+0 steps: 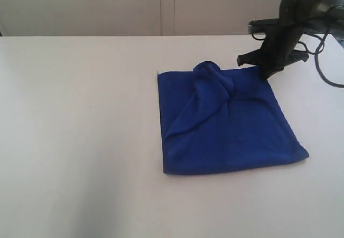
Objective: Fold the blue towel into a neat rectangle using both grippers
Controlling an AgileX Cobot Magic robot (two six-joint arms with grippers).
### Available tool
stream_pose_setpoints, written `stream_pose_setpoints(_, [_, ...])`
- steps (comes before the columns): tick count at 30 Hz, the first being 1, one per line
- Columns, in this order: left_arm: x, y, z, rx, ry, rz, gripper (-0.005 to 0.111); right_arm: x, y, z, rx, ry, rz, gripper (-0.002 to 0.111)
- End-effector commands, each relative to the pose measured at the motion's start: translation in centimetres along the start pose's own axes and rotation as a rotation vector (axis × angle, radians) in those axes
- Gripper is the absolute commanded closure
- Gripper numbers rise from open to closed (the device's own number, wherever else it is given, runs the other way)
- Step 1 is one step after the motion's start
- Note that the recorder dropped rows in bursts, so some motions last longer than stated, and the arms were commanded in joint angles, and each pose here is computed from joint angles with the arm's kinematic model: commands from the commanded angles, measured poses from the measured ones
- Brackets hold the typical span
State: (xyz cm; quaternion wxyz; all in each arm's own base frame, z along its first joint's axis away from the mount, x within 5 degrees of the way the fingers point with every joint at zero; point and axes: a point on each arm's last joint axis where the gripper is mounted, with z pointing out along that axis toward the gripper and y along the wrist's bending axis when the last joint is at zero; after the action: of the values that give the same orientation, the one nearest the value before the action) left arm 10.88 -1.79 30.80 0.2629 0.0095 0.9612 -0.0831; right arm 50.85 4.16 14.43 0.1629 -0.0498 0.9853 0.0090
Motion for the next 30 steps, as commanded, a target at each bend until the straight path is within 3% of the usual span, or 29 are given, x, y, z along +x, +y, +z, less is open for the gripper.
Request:
stream_pose_setpoints(1, [0.3,0.0,0.0,0.004,0.013,-0.011,0.107,-1.4,1.7,-7.0,-0.027,-0.122,-0.006,0.108])
stream_pose_setpoints(5, [0.3,0.0,0.0,0.004,0.013,-0.011,0.107,-0.3,7.7,-9.9,-0.103,-0.068,-0.152,0.108])
stream_pose_setpoints(14, [0.3,0.0,0.0,0.004,0.013,-0.011,0.107,4.1,18.4,-9.0,-0.229,0.052,-0.357,0.108])
stream_pose_setpoints(18, [0.3,0.0,0.0,0.004,0.013,-0.011,0.107,6.2,20.2,-7.2,-0.23,0.088,-0.375,0.108])
stream_pose_setpoints(23, [0.3,0.0,0.0,0.004,0.013,-0.011,0.107,7.5,20.0,-5.5,-0.223,0.121,-0.362,0.108])
stream_pose_setpoints(30, [0.3,0.0,0.0,0.004,0.013,-0.011,0.107,8.8,21.6,-4.7,-0.251,0.12,-0.373,0.108])
